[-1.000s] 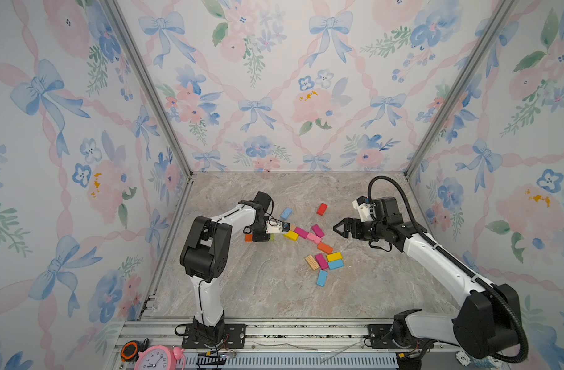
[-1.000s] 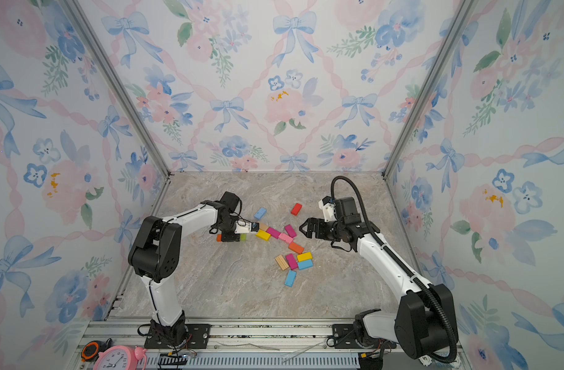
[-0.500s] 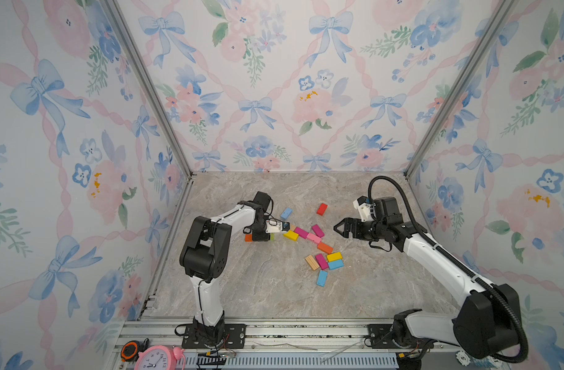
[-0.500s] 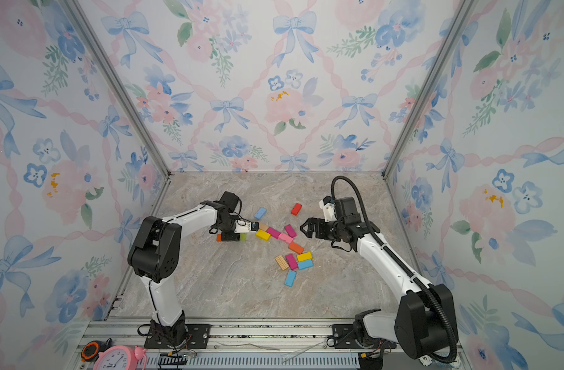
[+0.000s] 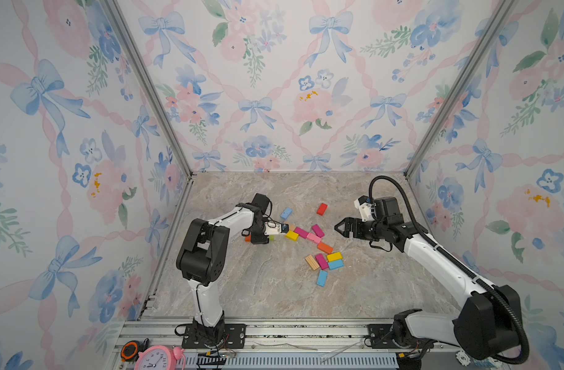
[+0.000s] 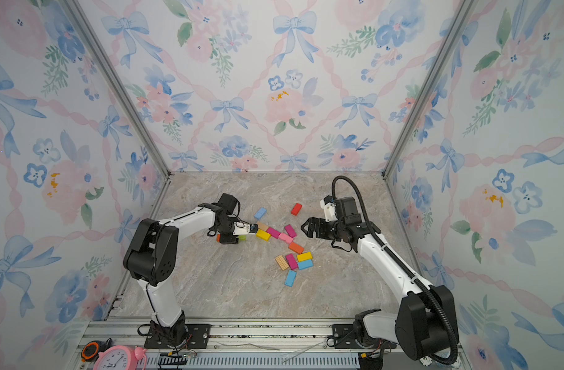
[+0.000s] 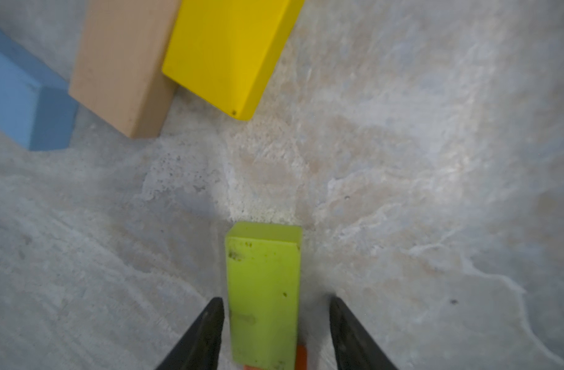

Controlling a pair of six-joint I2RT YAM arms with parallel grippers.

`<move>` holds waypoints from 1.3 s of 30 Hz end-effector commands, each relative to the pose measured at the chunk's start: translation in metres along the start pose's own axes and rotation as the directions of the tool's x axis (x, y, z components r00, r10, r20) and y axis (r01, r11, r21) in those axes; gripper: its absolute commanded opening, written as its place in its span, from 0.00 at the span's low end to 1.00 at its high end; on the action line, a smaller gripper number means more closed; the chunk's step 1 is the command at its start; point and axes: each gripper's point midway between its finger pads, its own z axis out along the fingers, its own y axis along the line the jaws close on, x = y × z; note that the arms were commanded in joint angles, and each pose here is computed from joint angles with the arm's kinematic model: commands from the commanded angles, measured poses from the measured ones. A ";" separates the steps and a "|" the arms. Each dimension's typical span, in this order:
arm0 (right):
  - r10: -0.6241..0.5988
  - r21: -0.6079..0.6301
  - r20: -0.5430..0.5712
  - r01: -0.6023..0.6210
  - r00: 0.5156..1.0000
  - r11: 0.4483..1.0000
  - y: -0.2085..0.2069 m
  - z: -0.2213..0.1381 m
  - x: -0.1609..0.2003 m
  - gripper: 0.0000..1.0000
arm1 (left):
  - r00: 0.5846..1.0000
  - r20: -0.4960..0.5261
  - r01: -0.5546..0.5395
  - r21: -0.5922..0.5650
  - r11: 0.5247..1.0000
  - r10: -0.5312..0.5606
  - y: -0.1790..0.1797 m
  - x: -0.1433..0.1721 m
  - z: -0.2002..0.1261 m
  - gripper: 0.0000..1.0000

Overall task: Assemble the number 7 with building blocks
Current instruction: Assemble the building block at the center of the board, then pick up the building block from the center of the board.

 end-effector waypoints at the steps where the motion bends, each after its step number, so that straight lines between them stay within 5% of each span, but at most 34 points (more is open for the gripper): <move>1: -0.016 0.010 0.017 0.016 1.000 1.000 -0.001 -0.004 0.000 0.96 | 1.000 0.006 0.003 0.034 0.999 -0.003 -0.022 -0.003 -0.017 0.62; 7: -0.006 -0.009 0.019 0.007 1.000 1.000 0.001 -0.002 0.001 0.96 | 0.988 0.121 0.111 -0.081 0.990 -0.101 0.001 -0.030 -0.071 0.68; 8: -0.008 -0.012 0.019 0.009 1.000 1.000 0.002 -0.002 0.001 0.97 | 0.979 0.152 0.156 -0.108 0.982 -0.139 0.011 -0.036 -0.082 0.94; 9: -0.008 -0.014 0.020 0.009 1.000 1.000 0.002 -0.003 0.001 0.96 | 0.968 0.179 0.204 -0.140 0.969 -0.178 0.023 -0.040 -0.092 0.98; 11: -0.011 -0.018 0.024 0.012 1.000 1.000 0.004 -0.004 0.001 0.96 | 0.929 0.255 0.324 -0.206 0.923 -0.269 0.049 -0.047 -0.113 0.98; 14: -0.020 -0.023 0.033 0.020 0.999 1.000 0.006 -0.007 0.001 0.97 | 0.813 0.402 0.540 -0.249 0.804 -0.421 0.085 -0.055 -0.142 0.98; 16: -0.021 -0.028 0.034 0.022 0.999 0.999 0.007 -0.008 0.002 0.97 | 0.647 0.487 0.742 -0.225 0.631 -0.587 0.109 -0.045 -0.157 0.98; 19: -0.054 -0.088 -0.009 0.053 0.998 0.995 0.023 -0.003 0.008 0.98 | 0.263 0.554 0.935 0.057 0.351 -0.790 0.117 -0.022 -0.167 0.98; 22: -0.144 -0.091 -0.051 0.139 0.988 0.986 0.042 0.006 0.017 0.97 | -0.101 0.522 0.932 0.346 0.103 -0.847 0.100 -0.001 -0.159 0.98; 24: -0.163 -0.077 -0.060 0.158 0.985 0.984 0.048 0.012 0.016 0.97 | -0.253 0.457 0.888 0.459 -0.018 -0.853 0.086 0.010 -0.151 0.98; 25: -0.145 -0.068 -0.064 0.141 0.987 0.988 0.050 0.015 0.014 0.97 | -0.292 0.423 0.875 0.480 -0.062 -0.857 0.079 0.013 -0.146 0.98; 28: -0.073 -0.055 -0.094 0.068 0.993 0.996 0.055 0.029 0.006 0.97 | -0.262 0.375 0.857 0.514 -0.035 -0.889 0.069 0.002 -0.138 0.98; 32: -0.115 -0.069 -0.101 0.109 0.988 0.992 0.079 0.039 0.001 0.97 | -0.130 0.364 0.913 0.407 0.032 -0.922 0.072 -0.003 -0.126 0.98; 37: -0.138 -0.038 -0.102 0.135 0.985 0.990 0.078 0.035 0.002 0.97 | -0.146 0.297 0.894 0.447 0.002 -0.944 0.087 -0.014 -0.110 0.98; 39: -0.141 -0.022 -0.105 0.140 0.984 0.990 0.072 0.030 0.002 0.97 | -0.077 0.260 0.895 0.443 0.048 -0.963 0.091 -0.030 -0.100 0.98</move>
